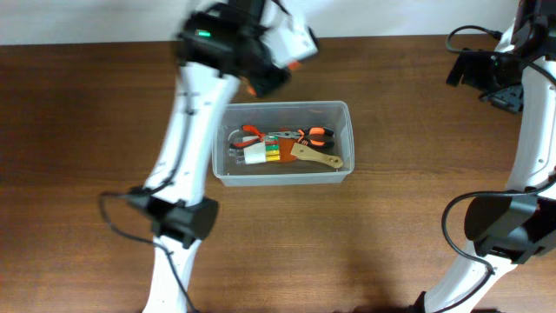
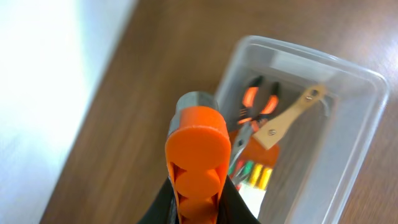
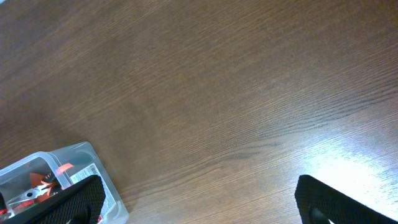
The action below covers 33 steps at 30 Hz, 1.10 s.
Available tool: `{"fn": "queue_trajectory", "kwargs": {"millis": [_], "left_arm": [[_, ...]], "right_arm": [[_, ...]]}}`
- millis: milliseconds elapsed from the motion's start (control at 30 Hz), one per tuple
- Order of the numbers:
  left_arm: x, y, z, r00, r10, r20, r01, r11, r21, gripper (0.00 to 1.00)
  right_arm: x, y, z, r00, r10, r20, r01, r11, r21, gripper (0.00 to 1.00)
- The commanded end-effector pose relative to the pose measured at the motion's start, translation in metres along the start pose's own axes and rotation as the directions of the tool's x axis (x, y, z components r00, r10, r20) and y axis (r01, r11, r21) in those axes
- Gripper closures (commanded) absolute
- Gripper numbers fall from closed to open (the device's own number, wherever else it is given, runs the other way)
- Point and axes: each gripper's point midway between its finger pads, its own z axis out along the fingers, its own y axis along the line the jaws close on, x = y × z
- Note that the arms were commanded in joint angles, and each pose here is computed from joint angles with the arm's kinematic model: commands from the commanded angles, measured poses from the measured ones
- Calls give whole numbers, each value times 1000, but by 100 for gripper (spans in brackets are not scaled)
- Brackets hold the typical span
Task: Pack container
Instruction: 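Carry the orange handle into the container and release it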
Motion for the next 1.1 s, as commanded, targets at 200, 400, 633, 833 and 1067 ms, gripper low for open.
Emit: {"fn": "queue_trajectory", "kwargs": {"millis": [200,400,633,833,1067], "left_arm": [[38,-94,132,961,197,-196,-123,935,334,98],[55,-125,139,937,240,-255,-115,898,424,98],[51,-133,139,933,256,-252,-128,892,433,1],[48,-113,129,947,166,-275,-63,935,349,1],[23,-28,29,977,-139,-159,140,990,-4,1]], "right_arm": [[2,0,5,1000,11,-16,-11,1000,-2,2],[1,0,5,1000,11,-11,-11,1000,-3,2],[1,0,5,1000,11,-13,-11,1000,-3,2],[2,0,5,1000,11,-17,-11,1000,-2,2],[9,20,2,998,-33,-46,27,992,-124,3]]}}
